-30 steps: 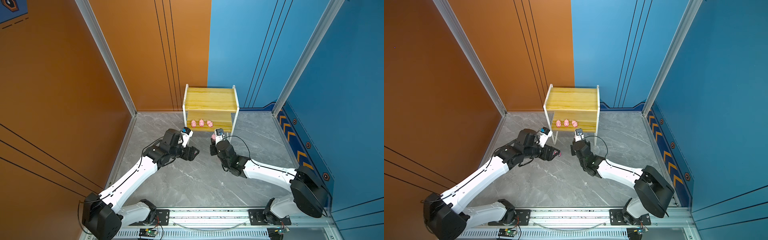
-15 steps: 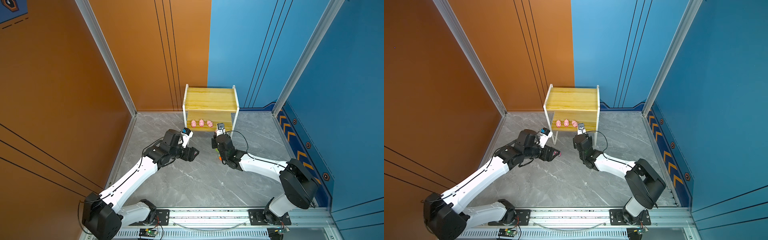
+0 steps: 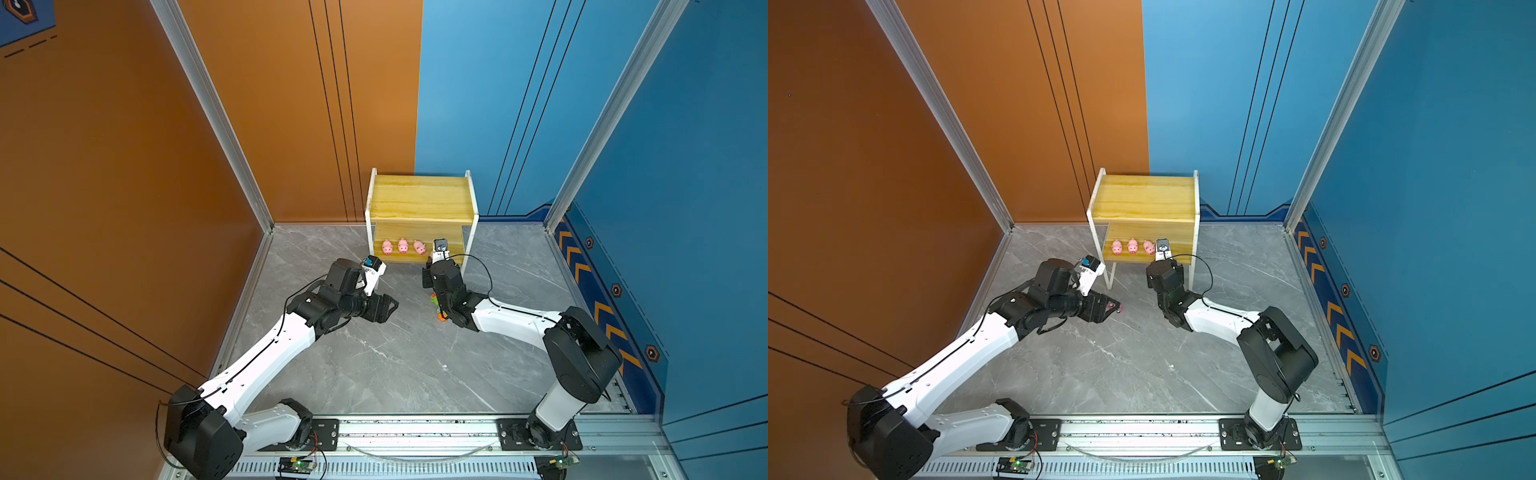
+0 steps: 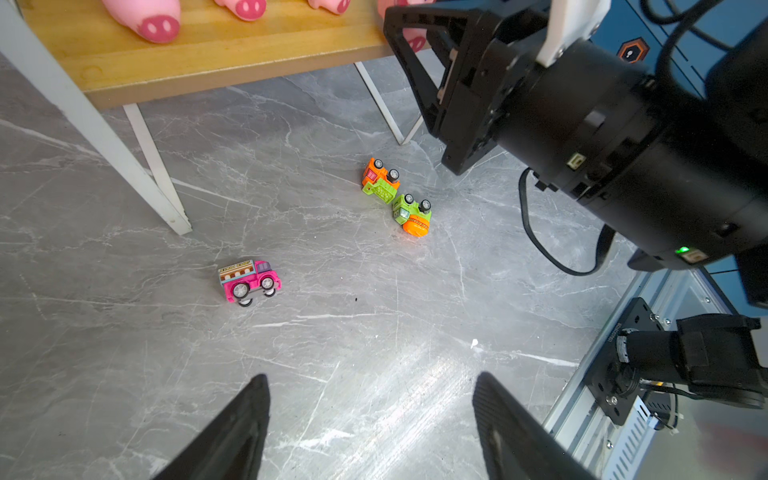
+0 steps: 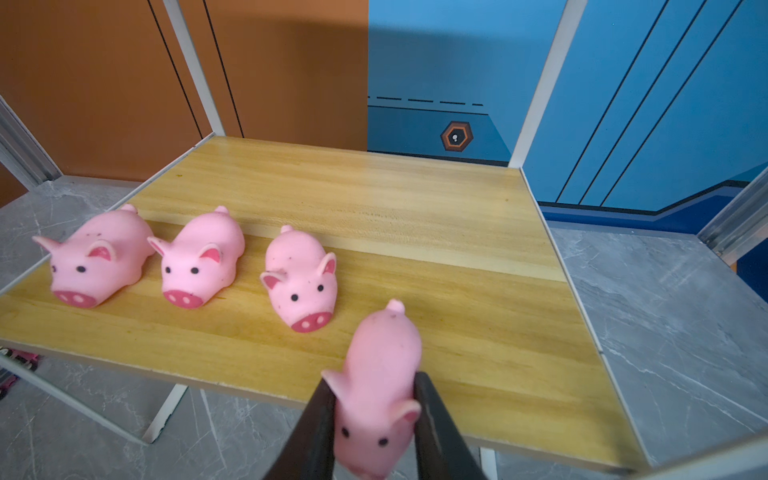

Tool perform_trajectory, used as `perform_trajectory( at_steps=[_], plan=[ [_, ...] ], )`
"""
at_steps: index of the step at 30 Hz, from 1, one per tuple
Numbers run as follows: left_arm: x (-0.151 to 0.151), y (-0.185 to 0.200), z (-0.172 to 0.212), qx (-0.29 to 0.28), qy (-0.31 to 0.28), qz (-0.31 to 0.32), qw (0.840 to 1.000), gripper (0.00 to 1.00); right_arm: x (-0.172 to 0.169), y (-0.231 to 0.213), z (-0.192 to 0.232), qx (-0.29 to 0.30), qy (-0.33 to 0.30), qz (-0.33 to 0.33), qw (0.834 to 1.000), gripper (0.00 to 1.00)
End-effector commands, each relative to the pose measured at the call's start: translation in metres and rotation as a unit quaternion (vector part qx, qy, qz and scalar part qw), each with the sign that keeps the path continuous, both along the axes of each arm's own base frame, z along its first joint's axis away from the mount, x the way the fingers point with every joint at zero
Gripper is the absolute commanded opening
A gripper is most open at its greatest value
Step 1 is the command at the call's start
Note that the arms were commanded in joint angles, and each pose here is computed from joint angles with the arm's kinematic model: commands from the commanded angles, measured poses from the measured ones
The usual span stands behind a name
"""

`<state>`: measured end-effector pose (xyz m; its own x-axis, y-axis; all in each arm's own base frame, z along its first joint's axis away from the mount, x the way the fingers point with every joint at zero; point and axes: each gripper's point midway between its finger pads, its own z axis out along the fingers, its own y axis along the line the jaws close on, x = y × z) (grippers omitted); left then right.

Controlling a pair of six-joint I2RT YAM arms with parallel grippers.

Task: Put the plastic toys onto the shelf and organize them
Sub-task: 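Carry the pig with the right gripper onto the lower shelf tier beside the pigs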

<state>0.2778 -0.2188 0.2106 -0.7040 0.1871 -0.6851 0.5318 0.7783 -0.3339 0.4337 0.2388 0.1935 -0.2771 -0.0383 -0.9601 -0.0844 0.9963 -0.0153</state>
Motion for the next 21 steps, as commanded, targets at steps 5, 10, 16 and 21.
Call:
perform_trajectory(
  at_steps=[5,10,16,21],
  plan=[
    [-0.002,-0.003,-0.006,0.004,0.003,-0.013,1.000,0.78,0.019,-0.006,0.013,0.020,-0.020,-0.016,0.999,0.31],
    [-0.002,-0.003,-0.007,0.005,0.004,-0.012,1.000,0.78,0.025,-0.006,0.009,0.024,-0.017,-0.018,0.999,0.32],
    [-0.002,-0.003,-0.008,0.005,0.005,-0.011,1.000,0.78,0.033,-0.007,0.005,0.027,-0.012,-0.025,0.999,0.32],
    [-0.002,-0.003,-0.009,0.006,0.006,-0.011,1.000,0.78,0.043,-0.008,0.003,0.033,-0.007,-0.024,0.999,0.32]
  ],
)
